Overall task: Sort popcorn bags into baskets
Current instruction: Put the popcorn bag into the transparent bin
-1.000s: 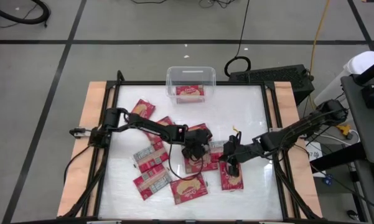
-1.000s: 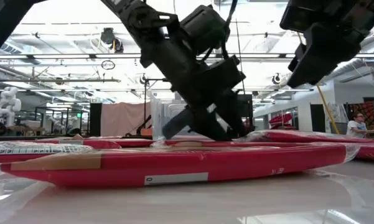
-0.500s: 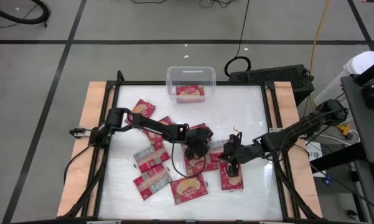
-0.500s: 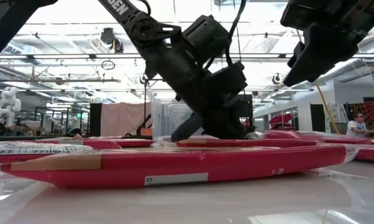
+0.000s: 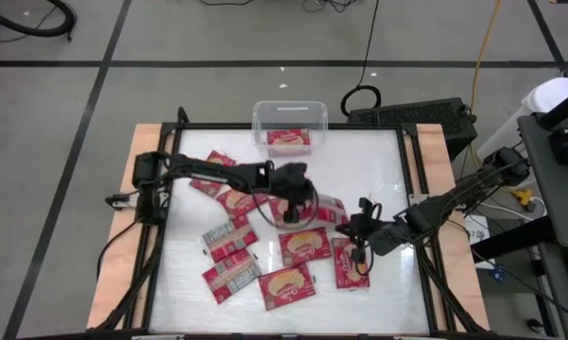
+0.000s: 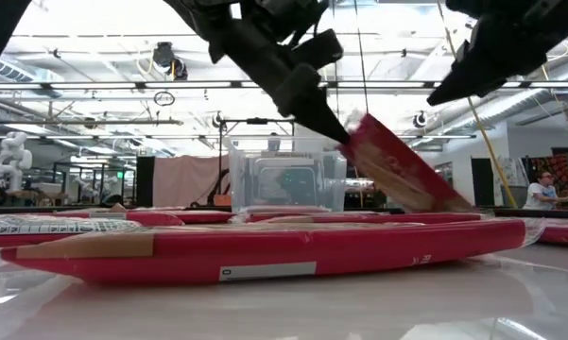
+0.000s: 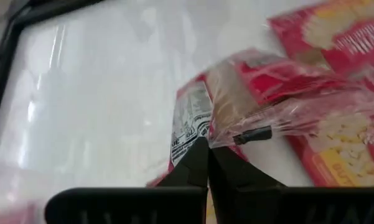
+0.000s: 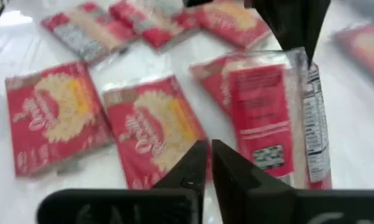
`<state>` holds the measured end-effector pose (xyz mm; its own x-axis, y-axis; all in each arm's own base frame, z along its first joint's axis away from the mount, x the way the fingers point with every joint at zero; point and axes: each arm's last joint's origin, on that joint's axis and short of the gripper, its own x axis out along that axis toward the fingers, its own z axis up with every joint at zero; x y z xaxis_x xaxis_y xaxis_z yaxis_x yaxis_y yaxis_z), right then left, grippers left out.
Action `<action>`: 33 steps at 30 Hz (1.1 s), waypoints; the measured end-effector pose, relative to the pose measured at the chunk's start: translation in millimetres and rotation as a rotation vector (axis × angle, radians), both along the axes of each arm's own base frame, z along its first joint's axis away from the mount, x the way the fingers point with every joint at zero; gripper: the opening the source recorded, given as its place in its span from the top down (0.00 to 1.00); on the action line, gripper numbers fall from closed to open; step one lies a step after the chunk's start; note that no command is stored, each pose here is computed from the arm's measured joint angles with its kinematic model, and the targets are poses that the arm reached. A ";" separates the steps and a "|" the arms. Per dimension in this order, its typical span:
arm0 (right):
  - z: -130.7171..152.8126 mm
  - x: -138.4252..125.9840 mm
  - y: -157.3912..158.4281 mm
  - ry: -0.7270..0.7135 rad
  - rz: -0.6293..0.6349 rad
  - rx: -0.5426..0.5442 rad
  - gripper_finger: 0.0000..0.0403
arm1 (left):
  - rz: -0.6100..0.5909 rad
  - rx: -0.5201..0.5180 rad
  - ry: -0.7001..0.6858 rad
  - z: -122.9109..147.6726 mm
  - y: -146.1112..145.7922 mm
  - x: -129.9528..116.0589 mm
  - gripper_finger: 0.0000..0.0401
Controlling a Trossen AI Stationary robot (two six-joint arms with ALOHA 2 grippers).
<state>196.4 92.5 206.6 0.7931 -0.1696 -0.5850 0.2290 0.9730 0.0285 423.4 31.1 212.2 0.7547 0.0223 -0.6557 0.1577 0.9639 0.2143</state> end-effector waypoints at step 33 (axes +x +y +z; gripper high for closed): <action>-37.3 45.1 -55.1 0.108 -0.266 -0.263 0.85 | 0.198 -0.307 -0.018 32.9 24.2 -20.8 0.99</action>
